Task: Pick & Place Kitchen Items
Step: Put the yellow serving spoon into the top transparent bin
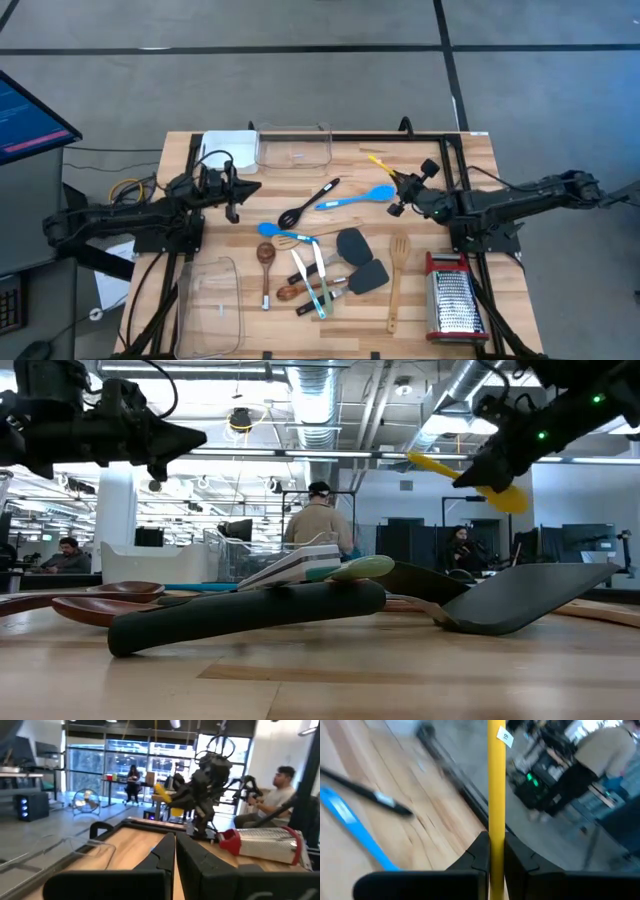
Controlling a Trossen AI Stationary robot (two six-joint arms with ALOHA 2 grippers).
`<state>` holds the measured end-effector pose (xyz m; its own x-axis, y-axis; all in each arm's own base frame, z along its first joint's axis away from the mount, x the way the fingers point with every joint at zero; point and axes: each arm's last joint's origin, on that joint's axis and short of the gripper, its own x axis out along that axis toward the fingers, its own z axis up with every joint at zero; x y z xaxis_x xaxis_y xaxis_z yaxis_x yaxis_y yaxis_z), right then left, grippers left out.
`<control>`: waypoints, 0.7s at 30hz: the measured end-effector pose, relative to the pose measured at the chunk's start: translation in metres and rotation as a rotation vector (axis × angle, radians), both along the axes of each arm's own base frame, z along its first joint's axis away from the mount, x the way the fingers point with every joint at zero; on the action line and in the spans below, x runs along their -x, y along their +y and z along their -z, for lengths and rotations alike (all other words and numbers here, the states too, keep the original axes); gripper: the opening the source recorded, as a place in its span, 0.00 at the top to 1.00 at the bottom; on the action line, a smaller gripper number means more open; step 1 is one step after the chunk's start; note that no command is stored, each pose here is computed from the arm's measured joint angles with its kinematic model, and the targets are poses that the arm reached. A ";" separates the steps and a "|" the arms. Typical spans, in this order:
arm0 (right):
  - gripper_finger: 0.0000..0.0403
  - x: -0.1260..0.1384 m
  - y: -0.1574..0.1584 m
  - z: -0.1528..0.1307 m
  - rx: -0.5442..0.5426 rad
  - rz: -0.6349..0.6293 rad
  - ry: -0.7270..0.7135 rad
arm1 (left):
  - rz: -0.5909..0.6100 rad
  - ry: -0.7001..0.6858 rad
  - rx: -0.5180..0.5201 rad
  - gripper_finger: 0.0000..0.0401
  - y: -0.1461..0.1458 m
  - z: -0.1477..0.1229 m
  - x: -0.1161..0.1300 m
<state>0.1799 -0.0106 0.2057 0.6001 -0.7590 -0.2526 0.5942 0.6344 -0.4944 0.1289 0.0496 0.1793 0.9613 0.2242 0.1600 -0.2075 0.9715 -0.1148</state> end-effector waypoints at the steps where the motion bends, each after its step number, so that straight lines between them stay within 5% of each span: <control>1: 0.95 -0.001 0.000 0.000 0.004 -0.021 -0.022 | -0.009 0.000 0.022 0.99 0.000 0.001 -0.002; 8: 0.95 -0.010 0.000 -0.001 0.035 -0.052 -0.077 | -0.111 0.061 0.183 0.99 -0.001 0.009 -0.023; 21: 0.95 -0.031 -0.007 0.013 0.022 -0.059 -0.098 | -0.129 0.178 0.066 0.99 0.021 -0.017 -0.112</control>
